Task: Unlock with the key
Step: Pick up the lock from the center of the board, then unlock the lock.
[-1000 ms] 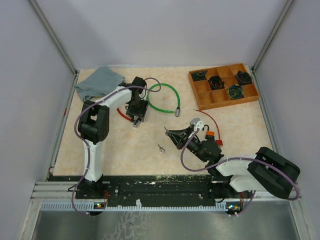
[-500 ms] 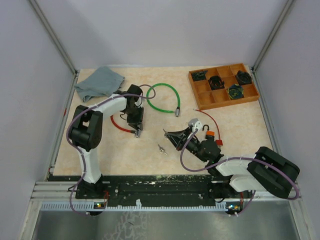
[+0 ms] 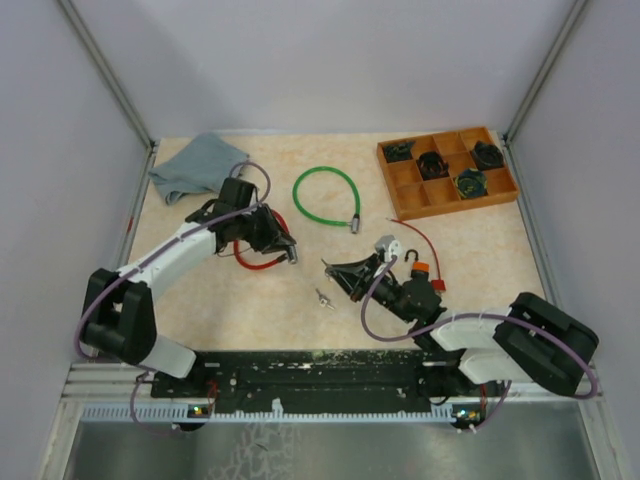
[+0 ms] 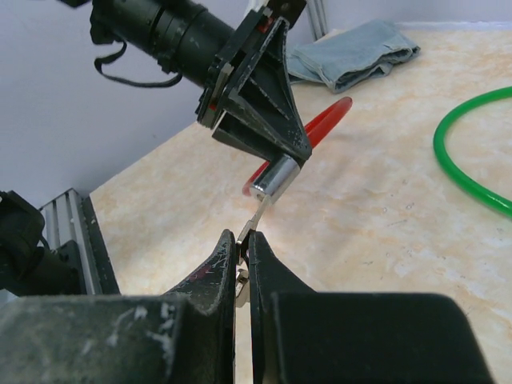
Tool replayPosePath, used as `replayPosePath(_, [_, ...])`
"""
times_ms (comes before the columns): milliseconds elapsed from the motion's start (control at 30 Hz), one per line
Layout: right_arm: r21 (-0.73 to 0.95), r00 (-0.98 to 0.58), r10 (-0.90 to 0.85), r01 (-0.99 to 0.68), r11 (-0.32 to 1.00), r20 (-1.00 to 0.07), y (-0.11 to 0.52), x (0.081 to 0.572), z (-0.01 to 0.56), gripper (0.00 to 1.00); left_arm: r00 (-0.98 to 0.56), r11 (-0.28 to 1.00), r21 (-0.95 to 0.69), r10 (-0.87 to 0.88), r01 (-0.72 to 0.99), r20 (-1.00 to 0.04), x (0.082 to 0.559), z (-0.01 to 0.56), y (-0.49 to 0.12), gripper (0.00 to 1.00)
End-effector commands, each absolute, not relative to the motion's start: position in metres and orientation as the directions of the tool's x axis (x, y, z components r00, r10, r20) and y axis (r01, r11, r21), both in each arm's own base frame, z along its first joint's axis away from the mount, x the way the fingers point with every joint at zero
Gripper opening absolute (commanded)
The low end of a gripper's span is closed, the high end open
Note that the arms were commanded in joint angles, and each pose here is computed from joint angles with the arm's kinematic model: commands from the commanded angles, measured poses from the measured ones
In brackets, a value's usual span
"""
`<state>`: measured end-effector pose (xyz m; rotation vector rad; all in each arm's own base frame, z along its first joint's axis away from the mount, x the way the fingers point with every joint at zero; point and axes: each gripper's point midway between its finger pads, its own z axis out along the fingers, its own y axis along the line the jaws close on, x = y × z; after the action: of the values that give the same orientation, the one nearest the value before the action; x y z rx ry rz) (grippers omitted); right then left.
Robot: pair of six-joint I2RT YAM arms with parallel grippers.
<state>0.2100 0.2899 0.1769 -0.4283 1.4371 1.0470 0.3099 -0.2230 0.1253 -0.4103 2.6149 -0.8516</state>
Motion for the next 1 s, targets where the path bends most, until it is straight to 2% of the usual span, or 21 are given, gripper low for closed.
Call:
replayPosePath(0, [0.354, -0.137, 0.441, -0.815, 0.459, -0.887, 0.297, 0.212, 0.219, 0.0, -0.837, 0.564, -0.784, -0.536, -0.259, -0.109, 0.307, 0.149, -0.243, 0.0])
replayPosePath(167, [0.359, -0.135, 0.461, -0.823, 0.441, -0.877, 0.304, 0.21, 0.222, 0.0, -0.788, 0.404, -0.859, -0.616, -0.314, -0.001, 0.297, 0.158, -0.247, 0.0])
replayPosePath(300, [0.373, -0.141, 0.481, -0.822, 0.43, -0.865, 0.308, 0.211, 0.221, 0.0, -0.74, 0.317, -0.893, -0.672, -0.319, 0.026, 0.294, 0.169, -0.241, 0.0])
replayPosePath(533, [0.392, -0.165, 0.499, -0.832, 0.393, -0.851, 0.318, 0.21, 0.219, 0.0, -0.705, 0.262, -0.91, -0.708, -0.322, 0.046, 0.29, 0.182, -0.235, 0.0])
replayPosePath(967, [0.41, -0.186, 0.518, -0.837, 0.361, -0.835, 0.329, 0.212, 0.216, 0.0, -0.73, 0.24, -0.926, -0.681, -0.293, 0.054, 0.286, 0.191, -0.24, 0.0])
